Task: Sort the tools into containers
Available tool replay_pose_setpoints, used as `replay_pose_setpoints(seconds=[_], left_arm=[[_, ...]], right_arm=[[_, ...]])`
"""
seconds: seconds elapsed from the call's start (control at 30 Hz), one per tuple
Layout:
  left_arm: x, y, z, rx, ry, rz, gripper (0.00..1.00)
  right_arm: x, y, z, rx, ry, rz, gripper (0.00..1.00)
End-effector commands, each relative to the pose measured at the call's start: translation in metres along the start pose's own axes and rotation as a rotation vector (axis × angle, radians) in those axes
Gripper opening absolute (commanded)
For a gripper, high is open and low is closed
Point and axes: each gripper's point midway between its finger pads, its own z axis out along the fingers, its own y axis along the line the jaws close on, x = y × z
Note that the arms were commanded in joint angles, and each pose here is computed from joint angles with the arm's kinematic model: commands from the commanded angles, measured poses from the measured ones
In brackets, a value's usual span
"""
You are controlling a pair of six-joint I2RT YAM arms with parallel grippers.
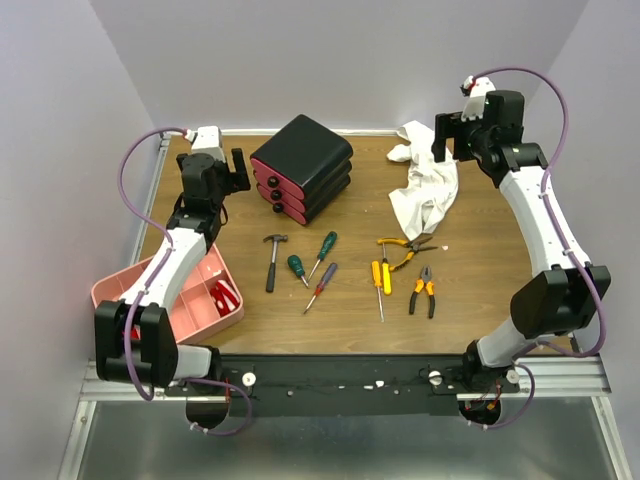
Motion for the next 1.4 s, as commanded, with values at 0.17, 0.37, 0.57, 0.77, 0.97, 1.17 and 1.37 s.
replay_pose_setpoints(seconds=[0.17,0.37,0.57,0.77,0.97,1.17,1.37], left_arm=[[0.004,0.025,0.025,-0.151,0.142,-0.302,0.99],[0.012,0.024,0.029,-0.103,0.213,-0.228,0.96],[0.021,0.0,0.032,0.151,0.29,-0.209,0.22],[0.046,-0.004,0.048,0.231,0.339,-0.247,0.0],[0.059,-0.02,0.073,0.33,0.362,-0.28,0.0],[0.054,-0.03,0.103,0.395,0.345,-0.281,0.0],[0.047,-0.064,0.119,0.51,0.34,-0.247,0.0]], right_arm=[[-0.005,0.014,0.031,-0.075,0.025,0.022,1.0],[-0.027,0.036,0.09,-0.214,0.002,0.155,0.7],[-0.03,0.075,0.138,-0.444,0.002,0.249,0.01],[-0.017,0.126,0.159,-0.692,-0.003,0.212,0.01],[0.001,0.173,0.184,-0.809,0.03,0.261,0.01],[0.007,0.205,0.203,-0.871,0.012,0.247,0.02],[0.016,0.221,0.188,-0.952,0.05,0.242,0.02]])
